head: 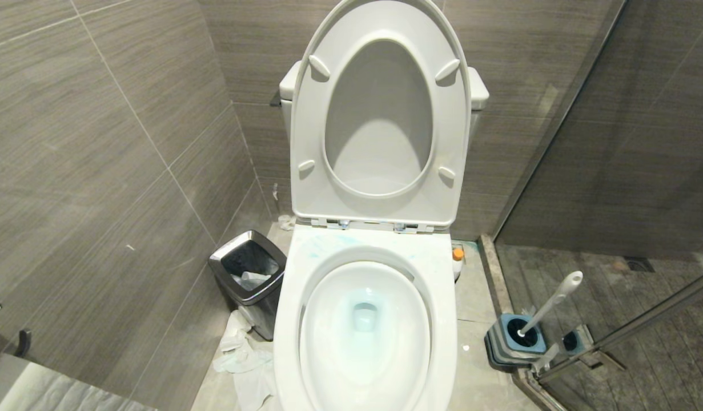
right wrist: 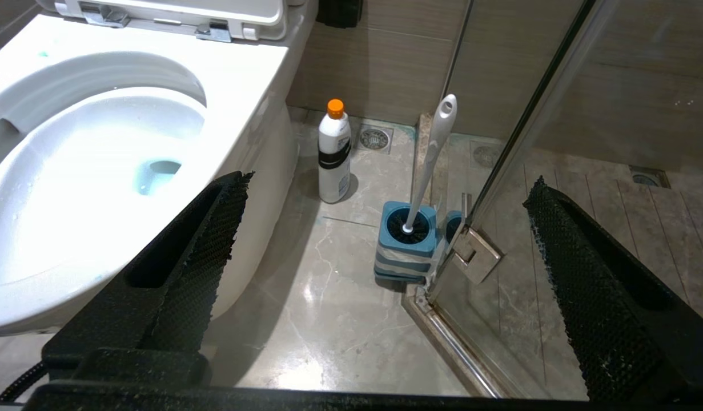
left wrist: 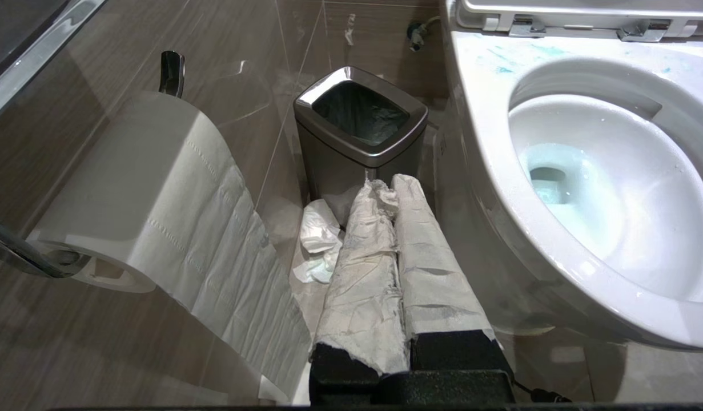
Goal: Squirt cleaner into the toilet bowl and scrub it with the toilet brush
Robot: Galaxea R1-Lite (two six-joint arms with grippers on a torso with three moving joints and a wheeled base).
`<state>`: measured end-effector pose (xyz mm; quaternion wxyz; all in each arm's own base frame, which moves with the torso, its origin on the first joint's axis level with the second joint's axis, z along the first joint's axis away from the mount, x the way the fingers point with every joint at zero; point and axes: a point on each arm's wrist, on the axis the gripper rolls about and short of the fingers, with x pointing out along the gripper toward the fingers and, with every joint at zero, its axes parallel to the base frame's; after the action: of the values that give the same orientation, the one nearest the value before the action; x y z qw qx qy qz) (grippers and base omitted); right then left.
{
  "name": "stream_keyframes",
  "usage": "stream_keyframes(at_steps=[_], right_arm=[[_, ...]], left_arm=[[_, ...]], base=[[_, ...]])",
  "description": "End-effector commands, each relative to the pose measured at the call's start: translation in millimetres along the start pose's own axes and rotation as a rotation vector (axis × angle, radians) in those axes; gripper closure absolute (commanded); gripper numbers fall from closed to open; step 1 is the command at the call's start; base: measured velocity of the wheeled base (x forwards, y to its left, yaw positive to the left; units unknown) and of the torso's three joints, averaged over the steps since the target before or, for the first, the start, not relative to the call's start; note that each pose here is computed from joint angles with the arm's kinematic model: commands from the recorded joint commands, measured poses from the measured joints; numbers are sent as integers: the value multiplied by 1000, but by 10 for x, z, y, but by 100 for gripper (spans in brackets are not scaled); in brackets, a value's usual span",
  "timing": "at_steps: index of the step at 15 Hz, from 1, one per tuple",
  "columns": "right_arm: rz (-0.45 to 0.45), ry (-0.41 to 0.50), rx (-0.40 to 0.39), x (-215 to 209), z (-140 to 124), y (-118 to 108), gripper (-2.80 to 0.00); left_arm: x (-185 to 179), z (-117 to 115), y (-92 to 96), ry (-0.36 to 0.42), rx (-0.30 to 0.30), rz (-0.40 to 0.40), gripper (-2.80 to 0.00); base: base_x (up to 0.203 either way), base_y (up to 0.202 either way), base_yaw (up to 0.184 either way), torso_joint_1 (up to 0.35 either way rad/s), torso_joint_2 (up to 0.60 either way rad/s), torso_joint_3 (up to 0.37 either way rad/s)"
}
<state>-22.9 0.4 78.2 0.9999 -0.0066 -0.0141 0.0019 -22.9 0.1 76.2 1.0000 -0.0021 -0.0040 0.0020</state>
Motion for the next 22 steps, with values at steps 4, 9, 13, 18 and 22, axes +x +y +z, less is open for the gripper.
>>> stream_keyframes(at_steps=[4,9,13,18,22], right_arm=[[1,10,-1,7,-29,1,-280],[1,10,-1,7,-29,1,-280],[1,8,-1,6,-29,1,-280],[1,10,-1,7,-29,1,-280],[1,10,-1,7,-29,1,-280]], left_arm=[[5,-16,0,7,0,1,0],[5,-16,0,7,0,1,0],[6,-21,0,8,0,1,0],[6,-20,0,8,0,1,0],[6,-18,0,7,0,1,0]], base=[[0,0,0,0,0,0],[0,0,0,0,0,0],[0,0,0,0,0,0],[0,0,0,0,0,0],[0,0,0,0,0,0]])
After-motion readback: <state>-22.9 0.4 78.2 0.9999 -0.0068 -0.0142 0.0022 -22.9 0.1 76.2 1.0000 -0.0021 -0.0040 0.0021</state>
